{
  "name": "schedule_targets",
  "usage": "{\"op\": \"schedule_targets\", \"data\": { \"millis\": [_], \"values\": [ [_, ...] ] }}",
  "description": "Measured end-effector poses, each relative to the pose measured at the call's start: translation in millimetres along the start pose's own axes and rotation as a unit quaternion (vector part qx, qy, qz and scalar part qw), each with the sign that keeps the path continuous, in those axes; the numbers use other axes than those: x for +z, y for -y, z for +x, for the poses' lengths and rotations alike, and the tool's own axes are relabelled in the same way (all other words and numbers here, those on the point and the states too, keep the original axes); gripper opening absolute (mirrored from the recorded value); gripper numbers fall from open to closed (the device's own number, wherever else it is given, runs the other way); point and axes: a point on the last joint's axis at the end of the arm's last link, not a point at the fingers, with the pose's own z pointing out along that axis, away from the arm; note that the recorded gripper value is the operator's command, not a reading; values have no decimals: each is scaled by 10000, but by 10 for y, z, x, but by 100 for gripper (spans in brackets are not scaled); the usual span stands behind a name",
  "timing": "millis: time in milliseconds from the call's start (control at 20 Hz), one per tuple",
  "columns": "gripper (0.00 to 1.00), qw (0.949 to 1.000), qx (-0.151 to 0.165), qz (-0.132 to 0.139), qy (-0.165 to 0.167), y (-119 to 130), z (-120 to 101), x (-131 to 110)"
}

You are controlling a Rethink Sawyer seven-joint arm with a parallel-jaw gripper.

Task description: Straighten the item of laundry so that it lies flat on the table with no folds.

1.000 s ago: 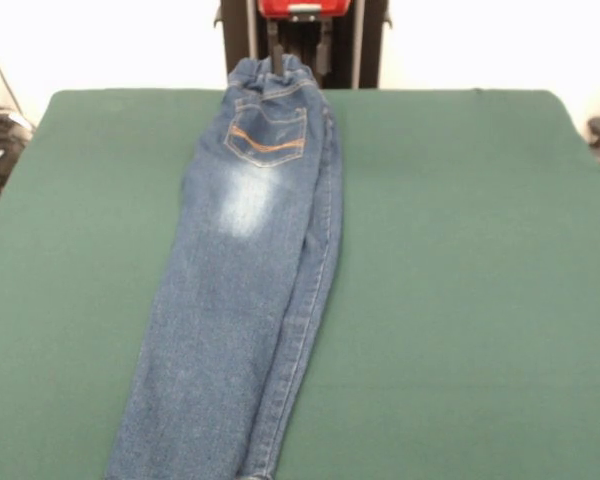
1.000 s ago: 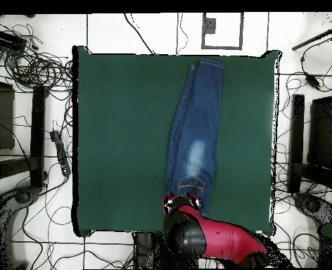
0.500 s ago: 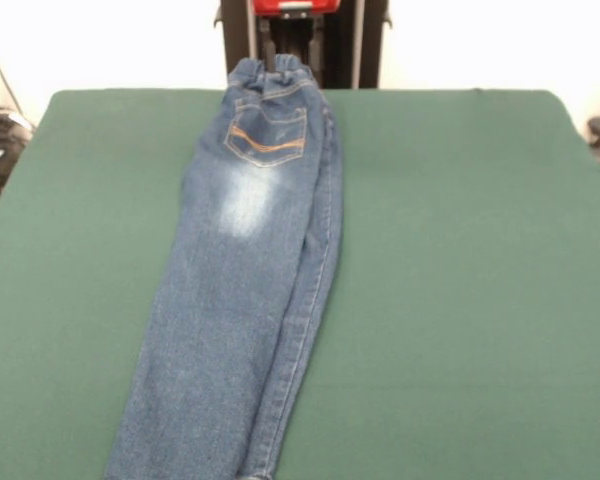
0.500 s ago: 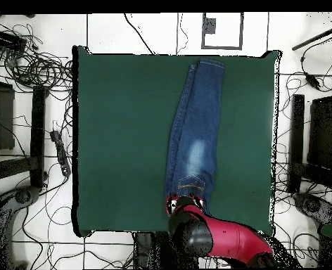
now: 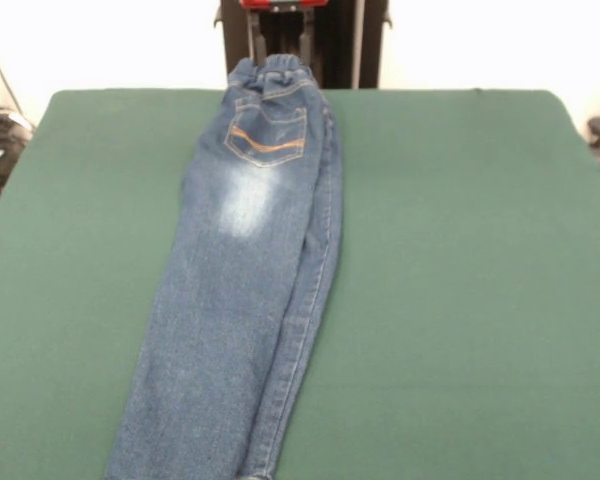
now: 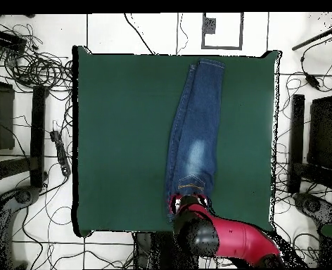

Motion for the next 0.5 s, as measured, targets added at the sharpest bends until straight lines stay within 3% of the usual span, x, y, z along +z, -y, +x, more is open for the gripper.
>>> {"op": "schedule_targets", "data": {
  "millis": [500],
  "values": [
    [100, 10000, -47, 28, 14, 146, 9, -24]
  ]
}}
